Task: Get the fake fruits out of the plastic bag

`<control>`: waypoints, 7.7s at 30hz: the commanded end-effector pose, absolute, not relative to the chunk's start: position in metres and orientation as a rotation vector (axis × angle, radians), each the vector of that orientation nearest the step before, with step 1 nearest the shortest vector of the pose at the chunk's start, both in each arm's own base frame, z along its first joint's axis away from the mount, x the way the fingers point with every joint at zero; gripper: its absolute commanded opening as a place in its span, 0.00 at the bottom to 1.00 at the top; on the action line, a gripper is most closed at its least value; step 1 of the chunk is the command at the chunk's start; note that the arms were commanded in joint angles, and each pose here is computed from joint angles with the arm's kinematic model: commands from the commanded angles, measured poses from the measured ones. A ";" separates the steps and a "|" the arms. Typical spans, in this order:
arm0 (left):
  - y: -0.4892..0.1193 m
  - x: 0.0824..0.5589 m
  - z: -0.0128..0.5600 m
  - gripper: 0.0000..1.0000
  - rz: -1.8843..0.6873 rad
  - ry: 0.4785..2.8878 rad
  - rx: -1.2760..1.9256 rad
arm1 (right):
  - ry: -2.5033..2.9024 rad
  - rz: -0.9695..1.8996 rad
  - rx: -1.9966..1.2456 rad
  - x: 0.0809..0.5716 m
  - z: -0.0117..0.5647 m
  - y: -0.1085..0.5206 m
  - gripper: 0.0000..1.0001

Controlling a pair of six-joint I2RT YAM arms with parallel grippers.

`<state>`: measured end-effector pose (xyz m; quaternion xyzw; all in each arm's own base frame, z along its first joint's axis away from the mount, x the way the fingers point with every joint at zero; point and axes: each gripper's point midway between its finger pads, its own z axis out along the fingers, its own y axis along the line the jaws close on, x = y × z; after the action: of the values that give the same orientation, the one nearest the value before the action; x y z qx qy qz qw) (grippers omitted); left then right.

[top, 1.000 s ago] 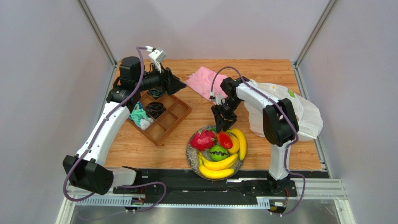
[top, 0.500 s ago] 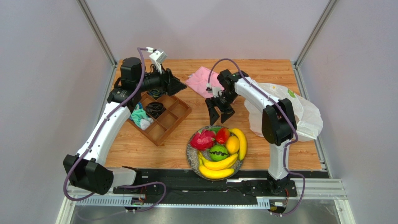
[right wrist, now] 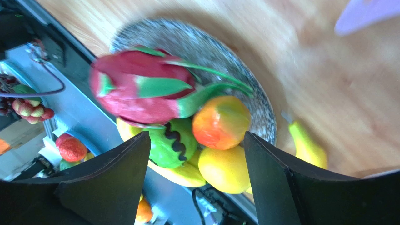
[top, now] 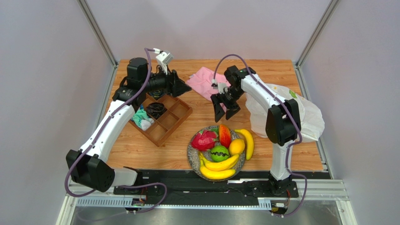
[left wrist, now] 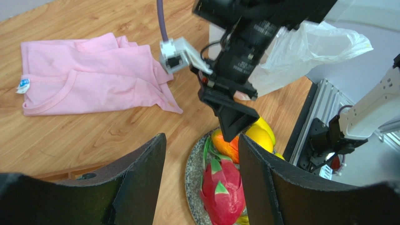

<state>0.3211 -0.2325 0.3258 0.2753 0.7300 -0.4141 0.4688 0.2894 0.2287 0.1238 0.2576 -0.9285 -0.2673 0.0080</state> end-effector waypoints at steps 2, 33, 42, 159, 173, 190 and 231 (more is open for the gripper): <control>-0.246 0.326 0.349 0.66 -1.033 1.721 0.711 | -3.021 -1.198 1.211 0.324 0.238 0.257 0.76; -0.257 0.332 0.324 0.66 -0.982 1.811 0.793 | -2.880 -0.378 0.979 0.261 0.055 0.085 0.64; -0.258 0.336 0.317 0.66 -0.975 1.834 0.801 | -2.886 -0.354 0.929 0.279 0.042 0.083 0.32; -0.534 0.264 0.243 0.00 -1.133 1.703 1.294 | -3.214 -1.401 -0.519 0.287 0.210 0.015 1.00; -0.460 0.238 0.232 0.00 -0.979 1.690 1.421 | -3.426 -0.570 -0.128 0.267 0.128 -0.070 0.85; -0.444 0.259 0.205 0.00 -0.833 1.745 1.376 | -3.464 -0.677 1.385 0.273 0.150 0.027 0.80; -0.469 0.260 0.219 0.00 -0.975 1.690 1.411 | -3.261 -0.883 1.232 0.359 0.081 0.123 1.00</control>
<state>0.2605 -0.4601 0.1917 0.5445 0.6776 -0.3627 0.3359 0.3397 0.1074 0.0816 0.3393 -0.8866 -0.2306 -0.2134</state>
